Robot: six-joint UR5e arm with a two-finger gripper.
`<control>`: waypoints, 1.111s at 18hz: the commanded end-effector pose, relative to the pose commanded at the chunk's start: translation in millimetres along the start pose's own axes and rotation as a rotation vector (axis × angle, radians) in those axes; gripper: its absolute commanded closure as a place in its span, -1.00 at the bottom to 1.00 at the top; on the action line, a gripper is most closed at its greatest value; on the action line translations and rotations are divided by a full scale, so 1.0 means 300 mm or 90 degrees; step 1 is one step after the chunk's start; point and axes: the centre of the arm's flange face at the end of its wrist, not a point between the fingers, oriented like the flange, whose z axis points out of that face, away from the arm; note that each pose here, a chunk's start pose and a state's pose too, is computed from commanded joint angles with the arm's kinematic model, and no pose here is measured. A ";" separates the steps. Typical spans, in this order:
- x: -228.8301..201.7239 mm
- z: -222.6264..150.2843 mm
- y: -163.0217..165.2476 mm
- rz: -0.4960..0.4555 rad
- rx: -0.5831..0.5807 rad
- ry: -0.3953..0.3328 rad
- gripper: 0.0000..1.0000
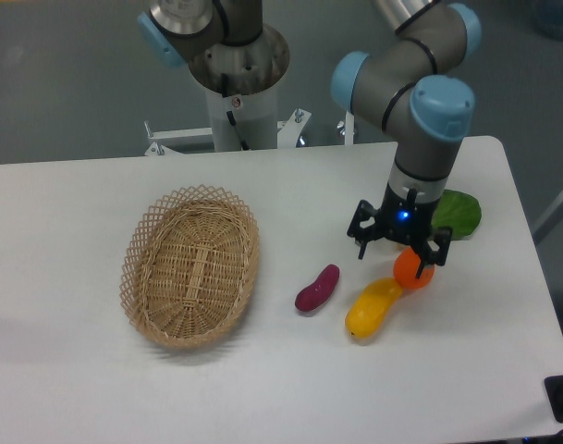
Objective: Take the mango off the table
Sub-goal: 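Move the open gripper down over the yellow mango, then lower the gripper around the yellow mango and close it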
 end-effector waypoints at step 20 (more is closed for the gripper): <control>0.034 0.309 -0.023 0.040 -0.057 -0.002 -1.00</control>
